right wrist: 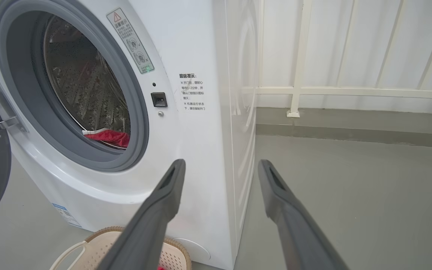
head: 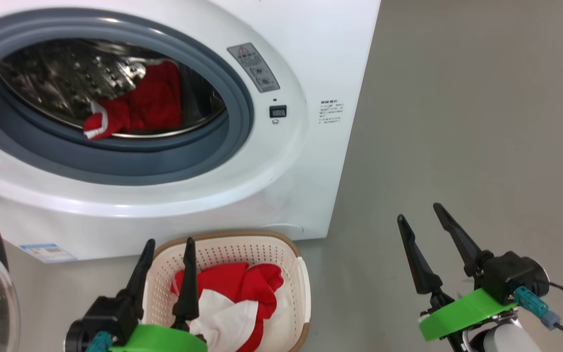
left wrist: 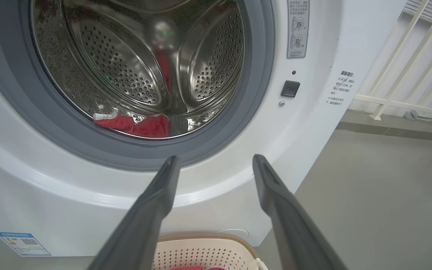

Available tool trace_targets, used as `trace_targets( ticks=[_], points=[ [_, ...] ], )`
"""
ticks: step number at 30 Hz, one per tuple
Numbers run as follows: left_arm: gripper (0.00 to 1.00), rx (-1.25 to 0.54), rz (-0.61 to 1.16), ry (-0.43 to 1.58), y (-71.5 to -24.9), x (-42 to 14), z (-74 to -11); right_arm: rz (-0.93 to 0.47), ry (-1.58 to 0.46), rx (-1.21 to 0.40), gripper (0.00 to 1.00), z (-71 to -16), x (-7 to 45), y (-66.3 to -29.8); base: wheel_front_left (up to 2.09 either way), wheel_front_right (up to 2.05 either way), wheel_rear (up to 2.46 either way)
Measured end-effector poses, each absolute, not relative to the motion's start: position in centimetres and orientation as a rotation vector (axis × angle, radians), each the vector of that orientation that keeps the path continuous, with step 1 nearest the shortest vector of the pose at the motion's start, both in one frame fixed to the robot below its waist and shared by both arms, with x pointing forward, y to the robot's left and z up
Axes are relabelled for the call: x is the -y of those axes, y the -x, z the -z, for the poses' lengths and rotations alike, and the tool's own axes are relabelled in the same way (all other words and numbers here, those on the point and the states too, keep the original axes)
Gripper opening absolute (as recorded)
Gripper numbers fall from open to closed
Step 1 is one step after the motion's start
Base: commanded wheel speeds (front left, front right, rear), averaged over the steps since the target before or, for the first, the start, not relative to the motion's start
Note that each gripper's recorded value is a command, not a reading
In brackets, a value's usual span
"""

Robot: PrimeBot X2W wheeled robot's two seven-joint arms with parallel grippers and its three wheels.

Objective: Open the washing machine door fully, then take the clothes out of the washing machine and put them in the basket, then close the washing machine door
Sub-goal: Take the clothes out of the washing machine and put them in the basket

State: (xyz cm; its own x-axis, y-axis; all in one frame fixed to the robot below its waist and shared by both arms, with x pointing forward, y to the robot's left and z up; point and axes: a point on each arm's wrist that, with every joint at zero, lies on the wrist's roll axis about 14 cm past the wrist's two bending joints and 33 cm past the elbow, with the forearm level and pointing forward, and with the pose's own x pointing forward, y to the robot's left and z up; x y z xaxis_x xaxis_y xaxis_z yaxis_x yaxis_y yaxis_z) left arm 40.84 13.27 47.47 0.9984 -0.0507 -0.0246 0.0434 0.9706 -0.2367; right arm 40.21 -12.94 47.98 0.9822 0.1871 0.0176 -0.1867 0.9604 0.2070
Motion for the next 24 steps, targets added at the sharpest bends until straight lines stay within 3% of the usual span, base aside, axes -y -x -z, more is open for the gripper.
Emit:
trace_targets(
  ticks=[24],
  points=[
    [1.00,0.025,0.022,0.153,-35.2,-14.9,-50.7,-0.147,-0.206,0.016,1.00,-48.8,14.3,-35.5,0.00,0.00,0.00]
  ],
)
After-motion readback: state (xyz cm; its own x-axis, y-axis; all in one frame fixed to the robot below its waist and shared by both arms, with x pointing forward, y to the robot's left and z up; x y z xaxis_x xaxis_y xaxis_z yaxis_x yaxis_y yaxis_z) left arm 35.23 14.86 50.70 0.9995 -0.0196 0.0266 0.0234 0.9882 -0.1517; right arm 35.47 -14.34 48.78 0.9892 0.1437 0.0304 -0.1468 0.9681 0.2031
